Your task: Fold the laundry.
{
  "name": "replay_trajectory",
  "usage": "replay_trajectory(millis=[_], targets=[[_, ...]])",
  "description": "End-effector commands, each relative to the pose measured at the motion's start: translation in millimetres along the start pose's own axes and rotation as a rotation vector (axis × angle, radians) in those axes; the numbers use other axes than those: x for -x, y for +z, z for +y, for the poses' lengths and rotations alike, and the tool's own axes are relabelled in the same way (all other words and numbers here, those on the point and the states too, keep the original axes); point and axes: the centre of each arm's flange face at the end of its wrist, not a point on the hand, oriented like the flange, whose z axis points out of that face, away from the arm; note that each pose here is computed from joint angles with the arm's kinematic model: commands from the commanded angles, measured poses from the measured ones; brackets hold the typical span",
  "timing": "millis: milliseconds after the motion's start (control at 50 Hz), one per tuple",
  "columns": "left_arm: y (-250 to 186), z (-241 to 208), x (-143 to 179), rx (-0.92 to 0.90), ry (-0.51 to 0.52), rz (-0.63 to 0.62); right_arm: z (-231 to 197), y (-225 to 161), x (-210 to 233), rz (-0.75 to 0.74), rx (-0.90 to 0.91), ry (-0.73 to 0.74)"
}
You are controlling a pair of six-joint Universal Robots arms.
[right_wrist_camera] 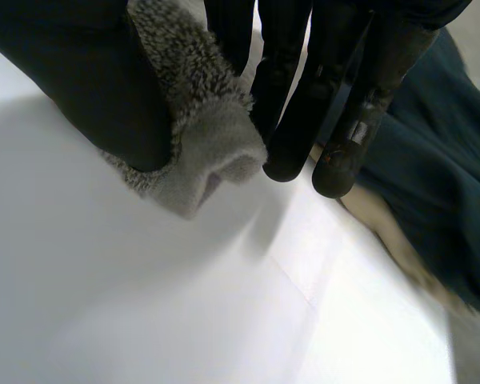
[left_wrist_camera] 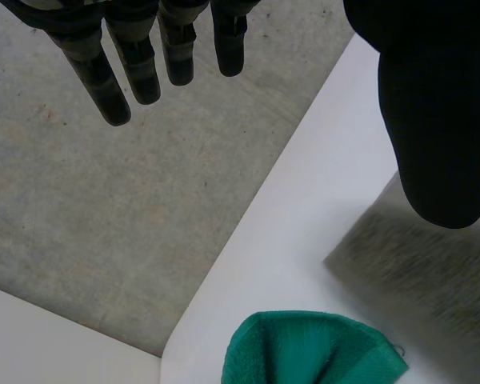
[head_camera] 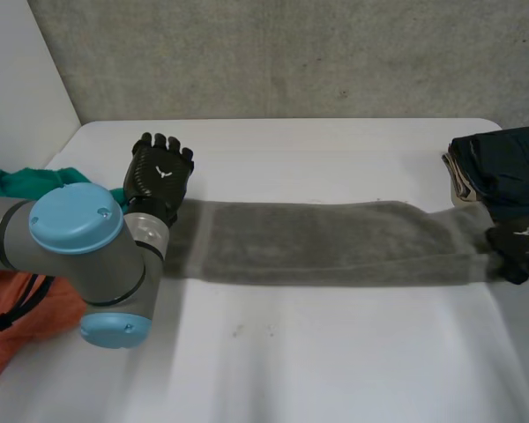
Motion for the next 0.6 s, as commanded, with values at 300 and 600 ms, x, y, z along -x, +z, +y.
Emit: replay_trajectory(millis=[300,600], targets=[[-18.7,-13.9,22.9,-0.018,-0.011,-0.031,-46.9,-19.5,-75.2,0.258,-0.010,-0.238],[-27.9,-16.6,29.7,-0.018,-0.055,-0.038,-196.1,-90.8,214.3,-0.262,-0.820,-0.451]])
